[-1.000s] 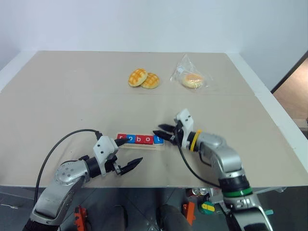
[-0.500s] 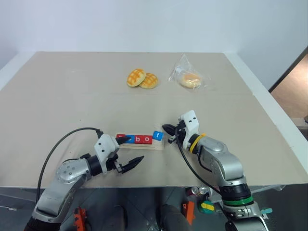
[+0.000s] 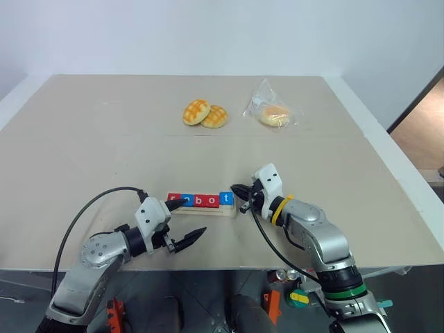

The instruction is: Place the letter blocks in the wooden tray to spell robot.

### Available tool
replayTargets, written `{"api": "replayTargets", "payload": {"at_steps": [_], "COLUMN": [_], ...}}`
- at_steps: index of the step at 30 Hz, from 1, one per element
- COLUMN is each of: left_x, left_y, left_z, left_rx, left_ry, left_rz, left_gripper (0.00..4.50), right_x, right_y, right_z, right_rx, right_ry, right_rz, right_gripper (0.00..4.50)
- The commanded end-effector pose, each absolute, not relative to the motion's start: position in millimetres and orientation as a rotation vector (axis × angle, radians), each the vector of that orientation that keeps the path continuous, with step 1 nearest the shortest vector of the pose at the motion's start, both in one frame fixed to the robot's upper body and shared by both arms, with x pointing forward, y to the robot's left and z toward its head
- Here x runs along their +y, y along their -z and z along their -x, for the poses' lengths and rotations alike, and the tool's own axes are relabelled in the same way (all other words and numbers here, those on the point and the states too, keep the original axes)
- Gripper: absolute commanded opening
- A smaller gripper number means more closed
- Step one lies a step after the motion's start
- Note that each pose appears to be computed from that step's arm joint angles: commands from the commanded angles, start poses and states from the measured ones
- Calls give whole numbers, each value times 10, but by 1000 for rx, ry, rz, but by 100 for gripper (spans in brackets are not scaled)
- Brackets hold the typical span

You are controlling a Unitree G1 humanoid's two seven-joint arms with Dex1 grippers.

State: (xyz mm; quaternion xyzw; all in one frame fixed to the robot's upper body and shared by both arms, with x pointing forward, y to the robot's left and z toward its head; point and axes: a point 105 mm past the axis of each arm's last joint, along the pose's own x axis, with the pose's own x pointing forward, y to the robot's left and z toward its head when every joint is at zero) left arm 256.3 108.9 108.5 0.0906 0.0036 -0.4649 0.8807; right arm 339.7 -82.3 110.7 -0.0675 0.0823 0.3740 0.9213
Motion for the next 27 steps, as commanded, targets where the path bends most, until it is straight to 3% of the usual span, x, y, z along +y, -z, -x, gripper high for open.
{"api": "replayTargets", "payload": {"at_steps": [1, 27], "left_x": [1097, 1097], "left_y": [-1139, -1180], "left_z": [-2560, -2639], "left_rx": [-25, -36], "left_ry": [970, 962], "left_rz": [-207, -214], "left_gripper": [450, 450], "right_x": [-786, -736], "right_y": [-1231, -1205], "right_z": [-3405, -3261], "right_rx": [121, 134], "right_ry": [-793, -813], "right_rz": [167, 160], "right_gripper": [6, 6]}}
